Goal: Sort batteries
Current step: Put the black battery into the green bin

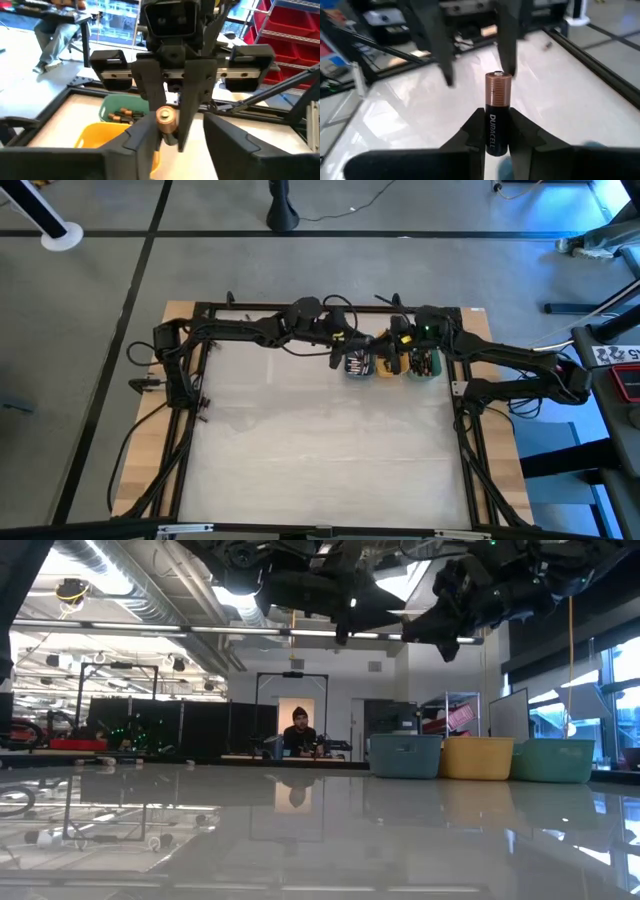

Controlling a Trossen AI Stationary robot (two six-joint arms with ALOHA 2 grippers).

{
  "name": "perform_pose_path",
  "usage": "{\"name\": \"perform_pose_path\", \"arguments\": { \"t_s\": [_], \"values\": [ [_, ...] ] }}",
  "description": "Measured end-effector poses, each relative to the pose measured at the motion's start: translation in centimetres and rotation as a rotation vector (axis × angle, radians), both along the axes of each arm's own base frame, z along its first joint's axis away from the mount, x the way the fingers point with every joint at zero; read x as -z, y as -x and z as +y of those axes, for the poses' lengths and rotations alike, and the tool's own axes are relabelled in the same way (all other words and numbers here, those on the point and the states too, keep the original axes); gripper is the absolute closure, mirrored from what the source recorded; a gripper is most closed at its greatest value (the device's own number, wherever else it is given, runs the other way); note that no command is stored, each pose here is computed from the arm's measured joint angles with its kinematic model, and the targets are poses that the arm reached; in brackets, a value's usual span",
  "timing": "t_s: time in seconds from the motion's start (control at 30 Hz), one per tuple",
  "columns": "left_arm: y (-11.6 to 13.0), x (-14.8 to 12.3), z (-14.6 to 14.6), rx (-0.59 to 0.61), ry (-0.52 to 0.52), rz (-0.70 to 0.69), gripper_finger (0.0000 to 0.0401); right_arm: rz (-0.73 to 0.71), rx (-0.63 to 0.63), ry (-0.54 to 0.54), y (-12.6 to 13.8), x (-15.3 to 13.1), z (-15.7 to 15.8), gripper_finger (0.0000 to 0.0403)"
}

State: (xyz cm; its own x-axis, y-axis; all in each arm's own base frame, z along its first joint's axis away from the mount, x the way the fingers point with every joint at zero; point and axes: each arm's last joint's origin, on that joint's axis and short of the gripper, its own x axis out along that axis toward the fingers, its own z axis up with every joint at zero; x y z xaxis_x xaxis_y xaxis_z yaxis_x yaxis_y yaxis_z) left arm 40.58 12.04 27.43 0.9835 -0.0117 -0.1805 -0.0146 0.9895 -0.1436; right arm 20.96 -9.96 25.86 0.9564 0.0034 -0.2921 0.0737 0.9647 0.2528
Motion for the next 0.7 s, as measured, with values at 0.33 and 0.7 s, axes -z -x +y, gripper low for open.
{"name": "perform_pose_path", "arguments": {
  "t_s": [0.33,0.7],
  "values": [
    [2.4,0.4,3.4,-0.108,0.045,0.164,0.0173,0.43,0.279,0.028,2.4,-2.2,-1.8,0.0352],
    [5.2,3.4,4.2,-0.2,0.128,0.549,0.0185,0.794,0.648,-0.246,8.0,1.5,-4.0,0.0352]
  ]
}}
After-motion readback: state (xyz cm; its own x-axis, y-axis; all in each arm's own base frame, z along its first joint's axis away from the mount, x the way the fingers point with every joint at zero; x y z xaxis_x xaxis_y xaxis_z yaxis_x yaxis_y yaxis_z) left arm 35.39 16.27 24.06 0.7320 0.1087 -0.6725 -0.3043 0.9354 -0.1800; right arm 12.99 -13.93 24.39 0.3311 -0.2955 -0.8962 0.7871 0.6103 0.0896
